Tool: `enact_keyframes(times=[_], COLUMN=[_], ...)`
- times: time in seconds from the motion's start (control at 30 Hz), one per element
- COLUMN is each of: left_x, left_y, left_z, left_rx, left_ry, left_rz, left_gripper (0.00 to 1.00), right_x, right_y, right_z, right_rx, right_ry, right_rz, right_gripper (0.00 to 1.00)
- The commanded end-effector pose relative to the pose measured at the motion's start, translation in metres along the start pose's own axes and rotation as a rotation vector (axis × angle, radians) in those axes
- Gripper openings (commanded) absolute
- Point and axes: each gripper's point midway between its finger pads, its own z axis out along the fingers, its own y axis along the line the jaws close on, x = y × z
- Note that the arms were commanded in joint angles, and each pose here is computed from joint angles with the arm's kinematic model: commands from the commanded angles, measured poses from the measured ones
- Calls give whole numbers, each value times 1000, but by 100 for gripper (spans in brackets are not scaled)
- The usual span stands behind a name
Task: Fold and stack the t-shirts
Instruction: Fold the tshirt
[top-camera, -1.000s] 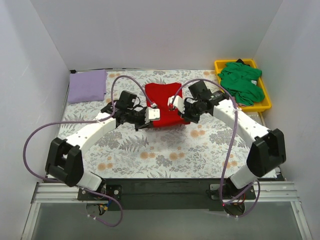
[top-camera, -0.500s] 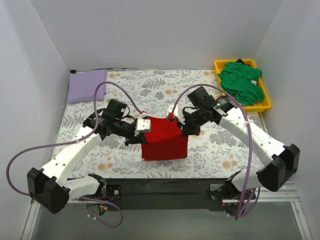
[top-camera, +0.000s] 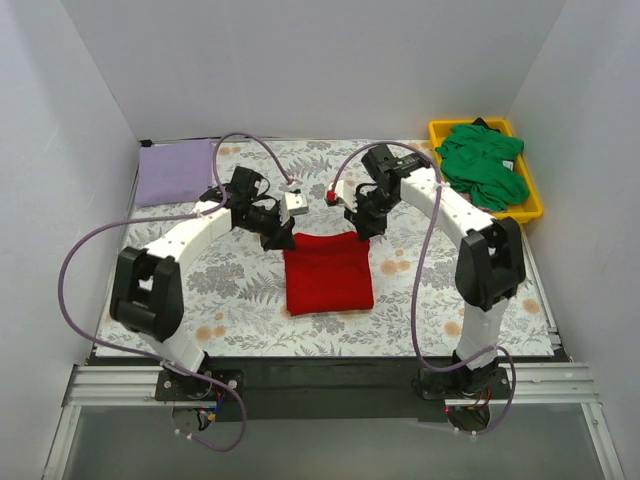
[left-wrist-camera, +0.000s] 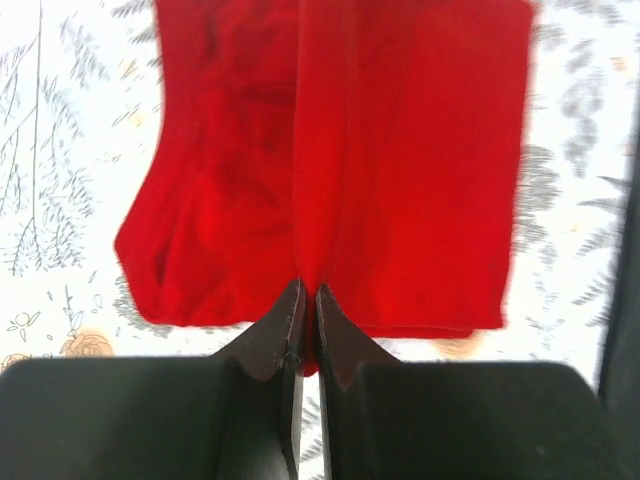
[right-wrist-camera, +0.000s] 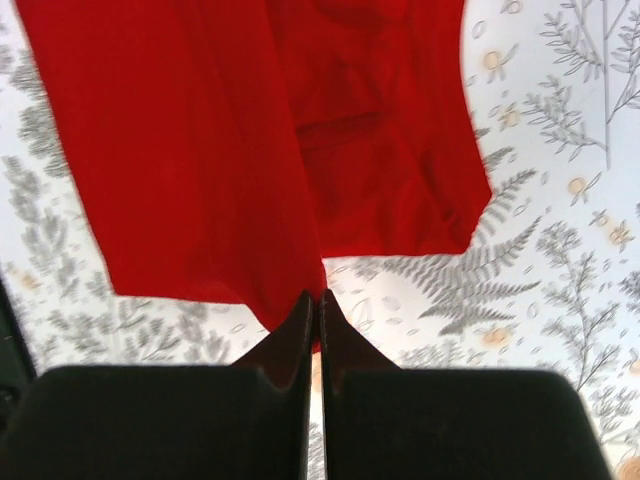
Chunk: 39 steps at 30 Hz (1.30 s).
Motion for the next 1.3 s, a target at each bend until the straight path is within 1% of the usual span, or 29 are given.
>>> enact_keyframes(times=[0.0, 0.03, 0.13, 0.2, 0.27, 0.33, 0.37, 0.47, 0.5, 0.53, 0.6, 0.67, 0.73, 0.77, 0.83, 0.9, 1.03, 1.1, 1.27], left_x=[7, 10, 36, 41, 49, 55, 58, 63, 63, 59, 51, 31, 20, 9, 4, 2, 31, 39, 57], left_y=[38, 44, 67, 75, 74, 65, 59, 40, 35, 24, 16, 14, 14, 20, 29, 42, 59, 71, 100], left_z=[10, 14, 34, 39, 46, 48, 48, 46, 44, 39, 33, 23, 17, 12, 10, 12, 36, 41, 52], left_rx=[-53, -56, -66, -86, -69, -47, -36, -15, -11, -2, -2, -9, -7, -24, -50, -81, -56, -87, -141], left_ry=[9, 13, 52, 61, 67, 70, 69, 70, 70, 57, 39, 1, -11, -23, -27, -22, 52, 53, 59], left_rz=[-1, -17, -87, -96, -129, -151, -158, -165, -163, -155, -154, -143, -139, -117, -102, -82, -134, -136, -166], left_gripper=[0, 0, 0, 0, 0, 0, 0, 0, 0, 0, 0, 0, 0, 0, 0, 0, 0, 0, 0], right_x=[-3, 0, 9, 17, 28, 32, 40, 41, 46, 43, 40, 29, 18, 15, 9, 13, 33, 39, 47], right_y=[-27, -37, -50, -51, -45, -44, -36, -20, -5, 1, 8, 6, -2, -5, -12, -18, -31, -40, -67], right_z=[15, 28, 51, 61, 72, 75, 80, 81, 85, 79, 72, 57, 42, 37, 30, 32, 59, 71, 83], right_rx=[-14, -29, -66, -84, -101, -87, -103, -125, -161, -152, -150, -113, -69, -57, -36, -27, -61, -68, -41], right_ry=[-10, -4, -1, 6, 23, 19, 34, 22, 28, 18, 5, -19, -46, -53, -64, -51, 5, 22, 28], right_rz=[-32, -18, 50, 80, 104, 114, 136, 172, 186, 177, 178, 157, 129, 121, 94, 85, 119, 127, 162], right_gripper=[1, 1, 1, 1, 1, 1, 1, 1, 1, 1, 1, 1, 1, 1, 1, 1, 1, 1, 1])
